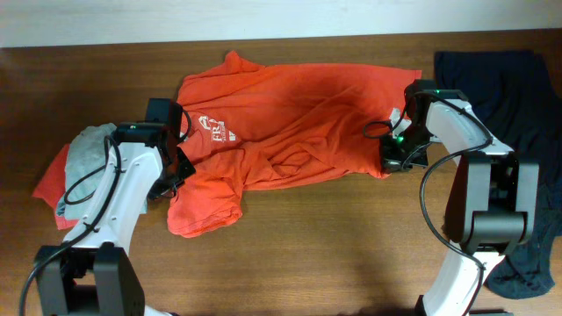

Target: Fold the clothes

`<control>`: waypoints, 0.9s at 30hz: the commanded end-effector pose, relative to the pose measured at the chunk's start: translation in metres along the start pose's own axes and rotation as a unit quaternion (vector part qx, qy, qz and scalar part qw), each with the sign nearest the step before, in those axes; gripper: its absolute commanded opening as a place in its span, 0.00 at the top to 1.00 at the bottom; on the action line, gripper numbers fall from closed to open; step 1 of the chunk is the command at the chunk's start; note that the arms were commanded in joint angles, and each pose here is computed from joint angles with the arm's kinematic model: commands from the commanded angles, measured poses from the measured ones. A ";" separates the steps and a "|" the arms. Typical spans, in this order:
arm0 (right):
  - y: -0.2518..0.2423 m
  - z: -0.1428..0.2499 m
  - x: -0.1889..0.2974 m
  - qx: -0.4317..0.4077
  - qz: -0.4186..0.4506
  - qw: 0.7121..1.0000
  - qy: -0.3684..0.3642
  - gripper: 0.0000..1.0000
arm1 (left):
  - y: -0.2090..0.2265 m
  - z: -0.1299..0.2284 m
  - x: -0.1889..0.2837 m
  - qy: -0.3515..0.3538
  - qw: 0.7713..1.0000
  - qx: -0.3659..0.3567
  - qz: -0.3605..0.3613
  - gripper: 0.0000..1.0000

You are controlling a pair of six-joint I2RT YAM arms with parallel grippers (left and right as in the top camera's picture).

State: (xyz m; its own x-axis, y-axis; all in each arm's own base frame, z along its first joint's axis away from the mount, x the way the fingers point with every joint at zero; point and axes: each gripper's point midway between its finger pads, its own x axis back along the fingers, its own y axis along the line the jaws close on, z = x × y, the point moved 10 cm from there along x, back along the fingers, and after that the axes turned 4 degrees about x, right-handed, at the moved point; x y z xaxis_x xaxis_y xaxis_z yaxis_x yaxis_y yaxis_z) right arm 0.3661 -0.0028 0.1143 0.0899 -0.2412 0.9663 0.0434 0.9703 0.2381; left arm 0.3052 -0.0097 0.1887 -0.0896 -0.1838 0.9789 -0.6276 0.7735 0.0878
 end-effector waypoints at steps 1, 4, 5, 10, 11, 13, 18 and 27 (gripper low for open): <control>0.001 0.006 0.008 0.010 -0.008 1.000 0.013 0.96 | 0.002 0.001 0.004 -0.007 1.000 -0.007 0.001 1.00; 0.011 0.023 0.047 0.022 -0.006 1.000 -0.018 0.96 | 0.002 0.000 0.004 -0.011 1.000 -0.007 0.000 1.00; 0.015 0.028 0.064 0.028 -0.005 0.999 -0.042 0.96 | 0.002 0.000 0.004 -0.012 1.000 -0.007 0.001 1.00; 0.036 0.063 0.145 0.063 0.004 0.980 -0.188 0.96 | 0.002 0.000 0.004 -0.012 1.000 -0.007 0.001 1.00; 0.039 0.067 0.154 0.068 0.007 0.975 -0.210 0.96 | 0.002 0.000 0.004 -0.012 1.000 -0.007 0.001 1.00; 0.041 0.074 0.171 0.071 0.020 0.964 -0.254 0.96 | 0.002 0.000 0.004 -0.012 1.000 -0.007 0.001 1.00; 0.033 0.051 0.163 0.061 0.054 0.959 -0.272 0.93 | 0.002 0.000 0.004 -0.011 1.000 -0.007 0.001 1.00; 0.001 0.008 0.079 0.017 0.114 0.984 -0.133 0.51 | 0.002 0.000 0.004 -0.010 1.000 -0.007 -0.001 1.00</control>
State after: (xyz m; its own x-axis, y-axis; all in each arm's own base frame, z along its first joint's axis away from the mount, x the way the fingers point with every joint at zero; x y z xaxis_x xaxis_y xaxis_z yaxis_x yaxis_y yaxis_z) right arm 0.3687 -0.0129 0.1978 -0.2186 -0.0853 0.9721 -0.0194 0.9964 0.0830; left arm 0.3058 -0.0097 0.1888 -0.0937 -0.1839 0.9785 -0.6280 0.7735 0.0852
